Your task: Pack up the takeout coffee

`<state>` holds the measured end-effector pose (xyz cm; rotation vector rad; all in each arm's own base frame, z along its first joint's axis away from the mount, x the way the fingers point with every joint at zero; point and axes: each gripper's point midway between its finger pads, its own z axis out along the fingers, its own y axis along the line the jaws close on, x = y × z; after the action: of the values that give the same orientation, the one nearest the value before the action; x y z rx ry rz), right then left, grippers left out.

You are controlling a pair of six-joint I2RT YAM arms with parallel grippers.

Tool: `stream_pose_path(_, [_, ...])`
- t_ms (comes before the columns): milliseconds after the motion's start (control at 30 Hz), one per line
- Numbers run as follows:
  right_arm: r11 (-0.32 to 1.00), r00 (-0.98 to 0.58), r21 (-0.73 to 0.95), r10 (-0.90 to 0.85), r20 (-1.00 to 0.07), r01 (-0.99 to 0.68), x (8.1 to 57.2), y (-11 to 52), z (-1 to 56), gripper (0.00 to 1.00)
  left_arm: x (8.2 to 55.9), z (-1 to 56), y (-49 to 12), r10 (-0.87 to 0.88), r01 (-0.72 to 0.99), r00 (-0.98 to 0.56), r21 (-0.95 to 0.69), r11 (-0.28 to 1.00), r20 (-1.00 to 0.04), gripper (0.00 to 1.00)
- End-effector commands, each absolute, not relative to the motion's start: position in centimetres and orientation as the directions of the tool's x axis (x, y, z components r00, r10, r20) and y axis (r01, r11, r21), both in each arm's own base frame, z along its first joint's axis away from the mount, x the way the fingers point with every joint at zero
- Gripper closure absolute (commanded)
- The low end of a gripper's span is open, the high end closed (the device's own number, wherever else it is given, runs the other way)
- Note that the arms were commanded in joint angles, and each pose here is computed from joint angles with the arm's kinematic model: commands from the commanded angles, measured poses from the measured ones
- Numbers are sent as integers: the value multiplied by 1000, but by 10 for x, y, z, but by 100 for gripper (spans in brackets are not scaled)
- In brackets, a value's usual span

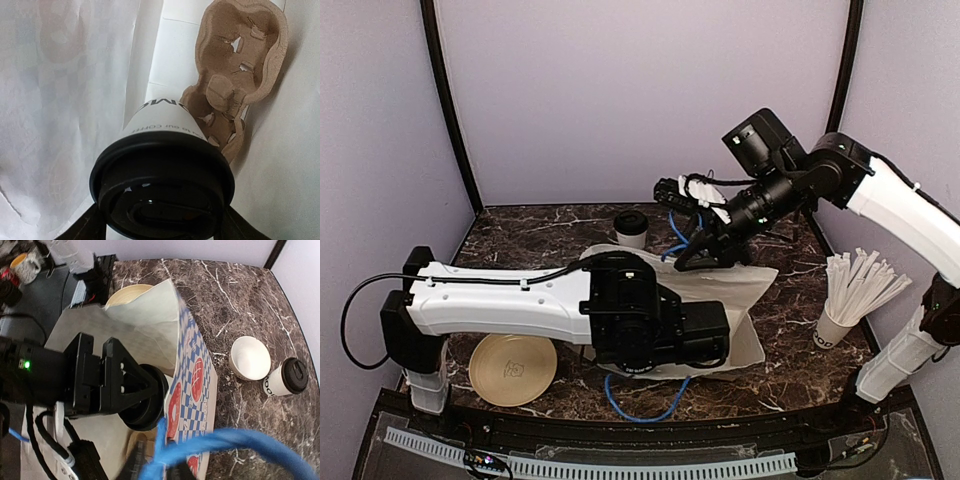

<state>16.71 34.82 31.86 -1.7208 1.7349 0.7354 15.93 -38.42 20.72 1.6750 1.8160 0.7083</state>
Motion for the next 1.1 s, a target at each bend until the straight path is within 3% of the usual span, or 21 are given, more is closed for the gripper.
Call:
stream_pose_path(0, [-104, 33, 46, -650, -760, -994, 139, 347, 333, 56, 153, 222, -378, 992, 715, -79, 687, 128, -103, 50])
stream_pose_path(67, [-176, 46, 93, -654, -755, -980, 123, 341, 332, 39, 146, 224, -376, 989, 730, -98, 668, 147, -110, 51])
stream_pose_path(167, [-239, 61, 135, -665, -744, -962, 107, 335, 327, 31, 134, 218, -368, 986, 757, -133, 633, 164, -97, 51])
stream_pose_path(400, [-326, 91, 179, -666, -740, -928, 84, 333, 322, 29, 109, 207, -364, 978, 813, -172, 544, 207, -115, 53])
stream_pose_path(600, [-389, 123, 194, -657, -744, -900, 65, 335, 327, 24, 113, 202, -356, 976, 786, -188, 578, 219, -114, 53])
stream_pose_path(1067, [-381, 131, 185, -667, -734, -906, 68, 336, 320, 25, 130, 194, -348, 972, 710, -168, 664, 234, -163, 53])
